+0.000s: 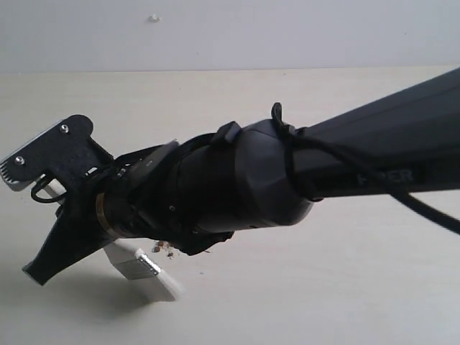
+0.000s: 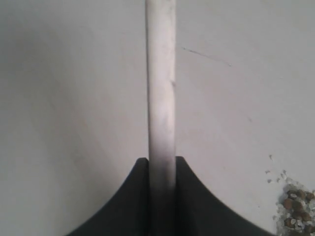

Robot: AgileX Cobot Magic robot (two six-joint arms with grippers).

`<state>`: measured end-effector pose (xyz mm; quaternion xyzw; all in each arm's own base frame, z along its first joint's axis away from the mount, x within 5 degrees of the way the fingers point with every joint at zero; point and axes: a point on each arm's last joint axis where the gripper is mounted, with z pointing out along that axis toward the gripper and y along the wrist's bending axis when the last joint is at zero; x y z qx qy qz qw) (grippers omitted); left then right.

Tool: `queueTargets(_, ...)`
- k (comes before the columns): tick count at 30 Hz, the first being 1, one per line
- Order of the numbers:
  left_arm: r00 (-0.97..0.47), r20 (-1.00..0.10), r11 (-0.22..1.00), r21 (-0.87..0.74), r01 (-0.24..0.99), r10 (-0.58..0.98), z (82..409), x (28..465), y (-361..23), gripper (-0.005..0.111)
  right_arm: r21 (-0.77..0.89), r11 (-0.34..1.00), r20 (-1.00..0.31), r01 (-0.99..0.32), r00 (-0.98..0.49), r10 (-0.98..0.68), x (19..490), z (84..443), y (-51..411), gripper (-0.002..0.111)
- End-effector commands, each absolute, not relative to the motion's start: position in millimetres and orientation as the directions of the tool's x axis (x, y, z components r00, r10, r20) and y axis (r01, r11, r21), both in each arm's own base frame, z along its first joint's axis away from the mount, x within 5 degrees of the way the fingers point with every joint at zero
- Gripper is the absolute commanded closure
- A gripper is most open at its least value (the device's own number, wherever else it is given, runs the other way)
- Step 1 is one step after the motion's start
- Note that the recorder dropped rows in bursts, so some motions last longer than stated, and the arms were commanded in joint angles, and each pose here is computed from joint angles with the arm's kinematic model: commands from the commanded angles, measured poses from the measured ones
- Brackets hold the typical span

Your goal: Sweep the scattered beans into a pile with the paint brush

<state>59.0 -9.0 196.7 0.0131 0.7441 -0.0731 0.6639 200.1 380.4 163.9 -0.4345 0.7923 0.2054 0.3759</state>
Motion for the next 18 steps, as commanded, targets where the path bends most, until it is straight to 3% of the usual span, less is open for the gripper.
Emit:
queueTargets(1,-0.11,-0.99,0.989,-0.095,0.117,-0.083,197.5,58.5,-9.0,0.107,-0.032,0.555,-0.775,-0.831,-0.33,-0.539,206.8,164.9,374.8,0.108)
queueTargets(18,-0.11,-0.99,0.989,-0.095,0.117,-0.083,197.5,58.5,-9.0,0.107,-0.12,0.621,-0.771,-0.775,-0.321,-0.55,260.8,151.2,362.7,0.108)
